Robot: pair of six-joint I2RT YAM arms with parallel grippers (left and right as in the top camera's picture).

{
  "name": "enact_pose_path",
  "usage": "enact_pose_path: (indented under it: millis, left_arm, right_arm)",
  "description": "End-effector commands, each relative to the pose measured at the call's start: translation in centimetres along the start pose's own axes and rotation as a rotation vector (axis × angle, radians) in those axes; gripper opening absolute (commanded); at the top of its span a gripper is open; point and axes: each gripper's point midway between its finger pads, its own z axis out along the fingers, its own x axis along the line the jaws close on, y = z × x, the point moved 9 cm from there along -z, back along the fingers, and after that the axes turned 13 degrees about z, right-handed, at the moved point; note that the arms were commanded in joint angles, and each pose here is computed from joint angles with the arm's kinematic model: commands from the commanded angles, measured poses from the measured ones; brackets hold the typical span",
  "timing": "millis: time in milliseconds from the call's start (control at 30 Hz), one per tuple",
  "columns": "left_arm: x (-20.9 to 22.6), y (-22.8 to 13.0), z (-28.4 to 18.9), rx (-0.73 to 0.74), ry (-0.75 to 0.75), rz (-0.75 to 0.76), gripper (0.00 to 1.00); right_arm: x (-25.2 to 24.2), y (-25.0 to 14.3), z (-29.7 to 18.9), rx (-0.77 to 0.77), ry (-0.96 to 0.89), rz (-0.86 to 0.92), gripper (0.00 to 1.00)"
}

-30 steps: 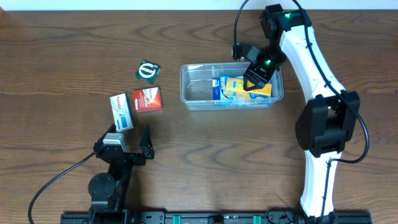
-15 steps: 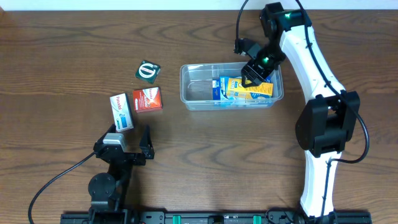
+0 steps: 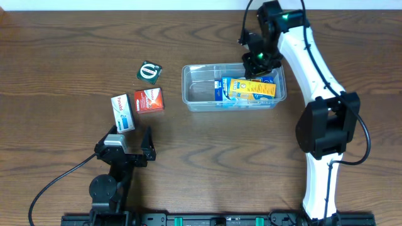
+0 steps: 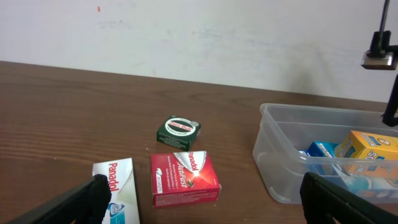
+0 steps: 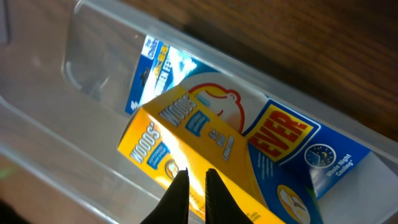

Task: Pack container
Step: 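Lay the yellow box on the blue box and release it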

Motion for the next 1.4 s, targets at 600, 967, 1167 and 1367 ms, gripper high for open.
enact_pose_path:
  millis: [600,967,1167,1367]
  left_arm:
    - [-0.1,-1.1,0.1,0.045,-0.01,0.005,0.98]
    - [-0.1,-1.1,0.1,0.045,-0.01,0.005,0.98]
    - [-0.1,-1.1,0.1,0.045,-0.01,0.005,0.98]
    - [-0.1,-1.1,0.1,0.045,-0.01,0.005,0.98]
  right_arm:
    - [1.8,0.9,0.4,-0.119,-0.242,0.093,0.06]
    - [1.2,0.5,2.1,-0.074,-0.262,0.088,0.01]
    - [1.1,0.4,2.4,-0.064,-0.264,0.08,0.01]
    - [1.1,0.2,2.5,-0.052,-0.266,0.079,0.01]
